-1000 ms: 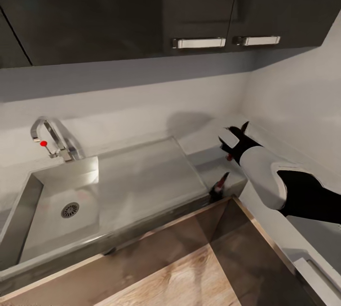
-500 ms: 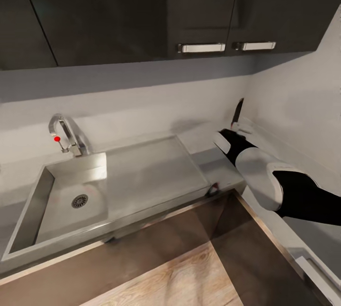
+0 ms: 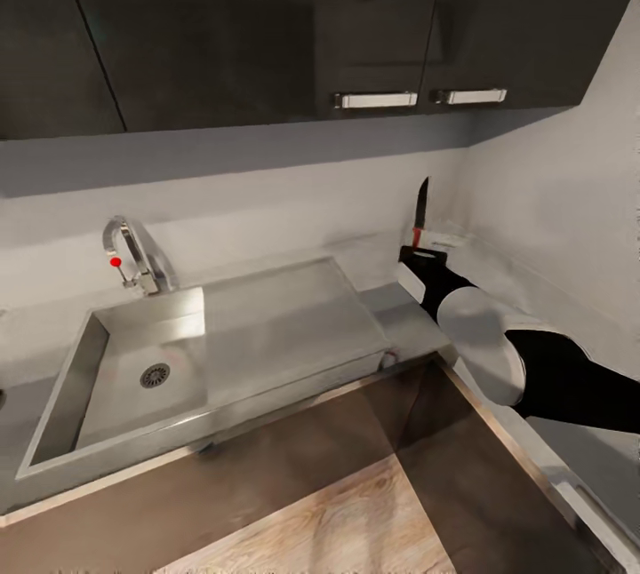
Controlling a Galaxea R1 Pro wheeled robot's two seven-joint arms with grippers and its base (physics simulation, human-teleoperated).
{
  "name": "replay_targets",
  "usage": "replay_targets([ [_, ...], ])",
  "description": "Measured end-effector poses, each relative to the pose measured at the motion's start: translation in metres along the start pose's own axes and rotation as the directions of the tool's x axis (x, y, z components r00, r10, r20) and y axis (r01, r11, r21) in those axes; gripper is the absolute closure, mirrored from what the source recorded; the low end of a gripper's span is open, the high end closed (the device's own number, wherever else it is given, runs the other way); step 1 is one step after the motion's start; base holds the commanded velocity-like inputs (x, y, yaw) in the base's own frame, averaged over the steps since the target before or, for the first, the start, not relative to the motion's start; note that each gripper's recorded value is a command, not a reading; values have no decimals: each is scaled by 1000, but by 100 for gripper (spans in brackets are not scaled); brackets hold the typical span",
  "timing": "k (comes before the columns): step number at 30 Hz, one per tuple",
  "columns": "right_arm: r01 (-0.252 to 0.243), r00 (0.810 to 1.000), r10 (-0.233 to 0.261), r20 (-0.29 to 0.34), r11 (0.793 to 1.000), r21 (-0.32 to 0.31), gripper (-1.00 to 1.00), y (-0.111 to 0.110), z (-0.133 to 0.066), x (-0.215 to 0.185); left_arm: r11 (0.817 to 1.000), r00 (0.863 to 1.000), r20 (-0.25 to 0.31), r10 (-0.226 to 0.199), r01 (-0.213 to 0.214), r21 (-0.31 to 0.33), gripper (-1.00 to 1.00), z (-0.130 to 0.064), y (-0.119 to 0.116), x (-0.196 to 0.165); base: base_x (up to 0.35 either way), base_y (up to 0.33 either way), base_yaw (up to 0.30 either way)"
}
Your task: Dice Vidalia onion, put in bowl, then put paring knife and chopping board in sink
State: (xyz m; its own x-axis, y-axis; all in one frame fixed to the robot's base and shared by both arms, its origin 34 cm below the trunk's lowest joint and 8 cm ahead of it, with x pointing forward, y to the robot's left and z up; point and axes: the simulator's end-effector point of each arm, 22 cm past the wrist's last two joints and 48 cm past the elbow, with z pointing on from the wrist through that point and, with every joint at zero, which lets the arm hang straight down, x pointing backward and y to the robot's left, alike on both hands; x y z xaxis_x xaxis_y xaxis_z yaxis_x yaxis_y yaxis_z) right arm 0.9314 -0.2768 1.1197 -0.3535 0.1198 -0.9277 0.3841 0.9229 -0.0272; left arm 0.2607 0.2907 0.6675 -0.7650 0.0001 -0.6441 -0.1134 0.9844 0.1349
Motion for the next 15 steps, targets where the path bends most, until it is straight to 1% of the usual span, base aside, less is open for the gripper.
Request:
replay_targets([
  [2,2,1000,-2,2,1000,-14,100,5,-2,-1,1000,1000,0,2,-2,-4,-100,0,2,0,-308,67,0],
  [6,8,1000,-8,-1,999,-50,100,26,-12,1,1000,1000,-2,8,-8,-15,-100,-1,7,2,-315,74,38],
  [10,14,1000,-14,-8,998,-67,100,35,-18,4,1000,1000,1,8,-8,-18,-100,0,9,1,-317,86,170],
  [15,14,1000,-15,-8,997,-81,100,43,-24,3,1000,1000,6,7,-7,-17,-100,0,8,-1,-296,167,218],
])
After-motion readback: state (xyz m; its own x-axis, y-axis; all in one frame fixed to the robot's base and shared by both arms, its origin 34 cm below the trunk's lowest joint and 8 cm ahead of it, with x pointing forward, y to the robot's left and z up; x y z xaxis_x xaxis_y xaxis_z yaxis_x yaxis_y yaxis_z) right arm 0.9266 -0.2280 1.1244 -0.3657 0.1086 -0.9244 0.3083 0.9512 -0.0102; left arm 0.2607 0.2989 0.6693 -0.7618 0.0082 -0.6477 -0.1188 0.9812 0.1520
